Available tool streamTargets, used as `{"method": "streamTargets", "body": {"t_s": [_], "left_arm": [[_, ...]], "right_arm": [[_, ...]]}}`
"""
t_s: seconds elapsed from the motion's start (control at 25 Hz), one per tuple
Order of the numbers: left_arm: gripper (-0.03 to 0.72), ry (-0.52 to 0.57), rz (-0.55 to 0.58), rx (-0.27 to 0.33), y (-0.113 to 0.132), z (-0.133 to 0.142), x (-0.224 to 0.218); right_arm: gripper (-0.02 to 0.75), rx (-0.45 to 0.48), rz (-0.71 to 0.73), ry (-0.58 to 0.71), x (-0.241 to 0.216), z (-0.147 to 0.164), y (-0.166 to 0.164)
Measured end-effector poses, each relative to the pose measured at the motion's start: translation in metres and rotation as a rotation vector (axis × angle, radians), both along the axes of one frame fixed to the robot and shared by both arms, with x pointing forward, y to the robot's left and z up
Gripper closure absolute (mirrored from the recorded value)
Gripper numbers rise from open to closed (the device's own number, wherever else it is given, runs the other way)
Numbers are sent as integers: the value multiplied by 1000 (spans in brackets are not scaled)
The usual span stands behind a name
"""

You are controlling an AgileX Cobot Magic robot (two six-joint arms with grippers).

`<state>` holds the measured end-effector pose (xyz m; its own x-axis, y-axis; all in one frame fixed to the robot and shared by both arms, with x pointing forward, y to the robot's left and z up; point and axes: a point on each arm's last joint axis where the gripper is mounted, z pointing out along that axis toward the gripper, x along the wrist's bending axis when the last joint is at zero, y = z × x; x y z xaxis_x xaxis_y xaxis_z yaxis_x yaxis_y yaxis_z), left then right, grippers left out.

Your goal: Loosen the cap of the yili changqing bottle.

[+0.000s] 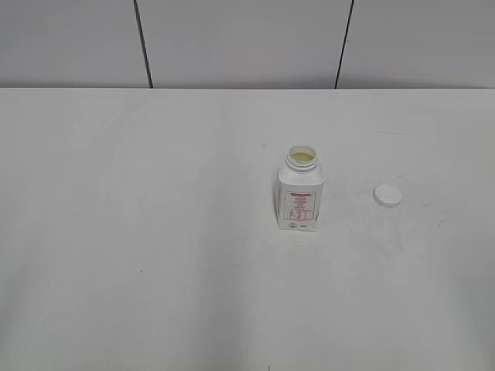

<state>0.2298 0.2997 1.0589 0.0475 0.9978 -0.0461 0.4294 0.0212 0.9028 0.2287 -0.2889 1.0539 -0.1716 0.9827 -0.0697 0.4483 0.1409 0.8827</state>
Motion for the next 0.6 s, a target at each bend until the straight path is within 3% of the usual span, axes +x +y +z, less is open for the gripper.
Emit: {"method": "streamTargets", "body": {"t_s": [0.6], "left_arm": [[207, 1, 1, -3, 0, 0, 0]], "right_arm": [[183, 7, -4, 0, 0, 0, 0]]}}
